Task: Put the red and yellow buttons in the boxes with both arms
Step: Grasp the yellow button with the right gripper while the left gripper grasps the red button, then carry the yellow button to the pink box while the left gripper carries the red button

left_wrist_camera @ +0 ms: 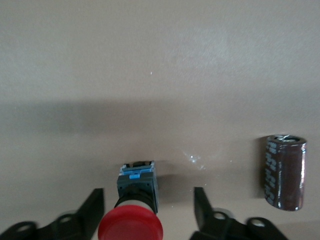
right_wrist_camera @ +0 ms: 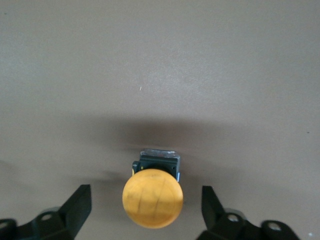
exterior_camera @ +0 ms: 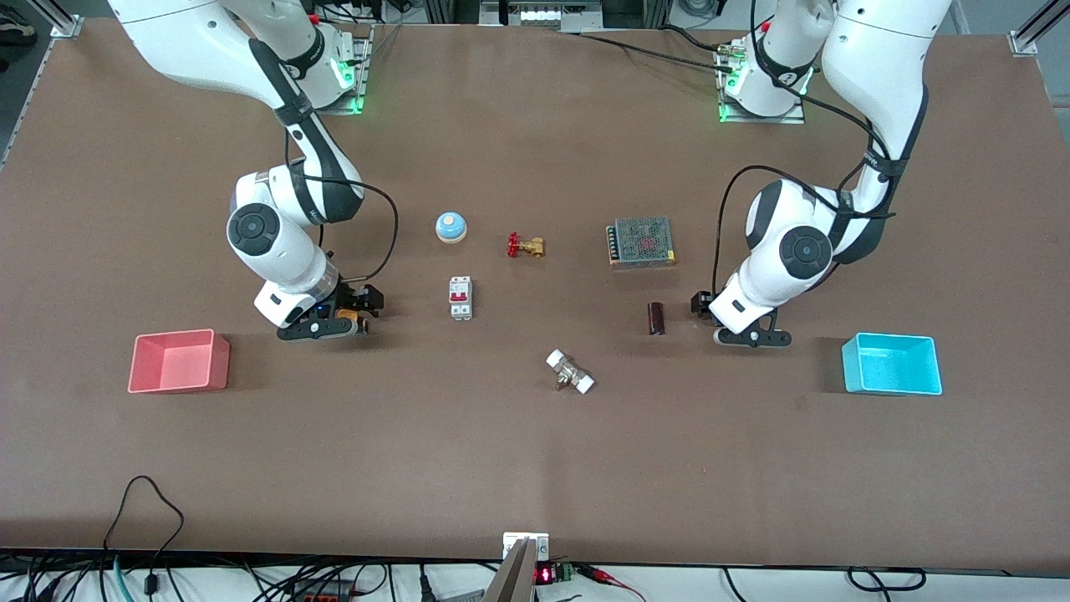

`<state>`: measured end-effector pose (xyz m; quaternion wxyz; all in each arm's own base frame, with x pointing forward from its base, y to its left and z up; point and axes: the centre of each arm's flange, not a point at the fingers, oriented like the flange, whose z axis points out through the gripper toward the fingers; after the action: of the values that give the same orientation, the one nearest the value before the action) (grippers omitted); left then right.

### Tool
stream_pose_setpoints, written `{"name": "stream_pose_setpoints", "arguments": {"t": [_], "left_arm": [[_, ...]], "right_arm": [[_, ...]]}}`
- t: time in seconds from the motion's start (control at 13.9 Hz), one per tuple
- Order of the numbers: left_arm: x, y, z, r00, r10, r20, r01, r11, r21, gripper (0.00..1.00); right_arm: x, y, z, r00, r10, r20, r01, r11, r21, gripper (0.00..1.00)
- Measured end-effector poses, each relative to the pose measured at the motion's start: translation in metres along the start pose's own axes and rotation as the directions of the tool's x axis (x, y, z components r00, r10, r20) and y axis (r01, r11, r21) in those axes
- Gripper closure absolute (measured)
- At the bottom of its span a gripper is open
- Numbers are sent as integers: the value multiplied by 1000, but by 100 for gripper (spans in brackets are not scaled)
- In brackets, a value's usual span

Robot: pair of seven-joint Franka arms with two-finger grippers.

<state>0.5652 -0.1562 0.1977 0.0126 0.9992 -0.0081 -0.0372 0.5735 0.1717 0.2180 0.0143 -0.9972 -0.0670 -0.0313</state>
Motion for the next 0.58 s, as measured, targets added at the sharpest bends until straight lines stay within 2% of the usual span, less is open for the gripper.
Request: {"name": "stream_pose_setpoints", "arguments": {"t": [0.07, 0.14, 0.22, 0.29, 0.43, 0.5, 0.58], "left_arm": [[-2, -1, 4, 1000, -1, 8, 1, 1000, 2, 39], [-2, -2, 7, 1000, -2, 12, 2, 1000, 4, 48], [-2, -3, 7, 1000, -3, 12, 3, 1000, 4, 60], [-1, -3, 6, 1000, -4, 10, 4, 1000, 4, 63], [4, -8, -5, 1000, -14, 2, 14, 1000, 5, 63], [9, -13, -19, 1000, -24, 8, 24, 1000, 9, 63], [18, -20, -42, 999, -38, 19, 38, 999, 14, 63]], "right_arm": [[0, 0, 0, 1000, 0, 0, 0, 1000, 0, 5], [0, -1, 0, 1000, 1, 0, -1, 1000, 0, 13], [0, -1, 0, 1000, 1, 0, -1, 1000, 0, 27], [0, -1, 0, 1000, 2, 0, -2, 1000, 0, 37], [0, 0, 0, 1000, 2, 0, -2, 1000, 0, 57], [0, -1, 0, 1000, 2, -1, -2, 1000, 0, 57], [0, -1, 0, 1000, 2, -3, -2, 1000, 0, 62]]}}
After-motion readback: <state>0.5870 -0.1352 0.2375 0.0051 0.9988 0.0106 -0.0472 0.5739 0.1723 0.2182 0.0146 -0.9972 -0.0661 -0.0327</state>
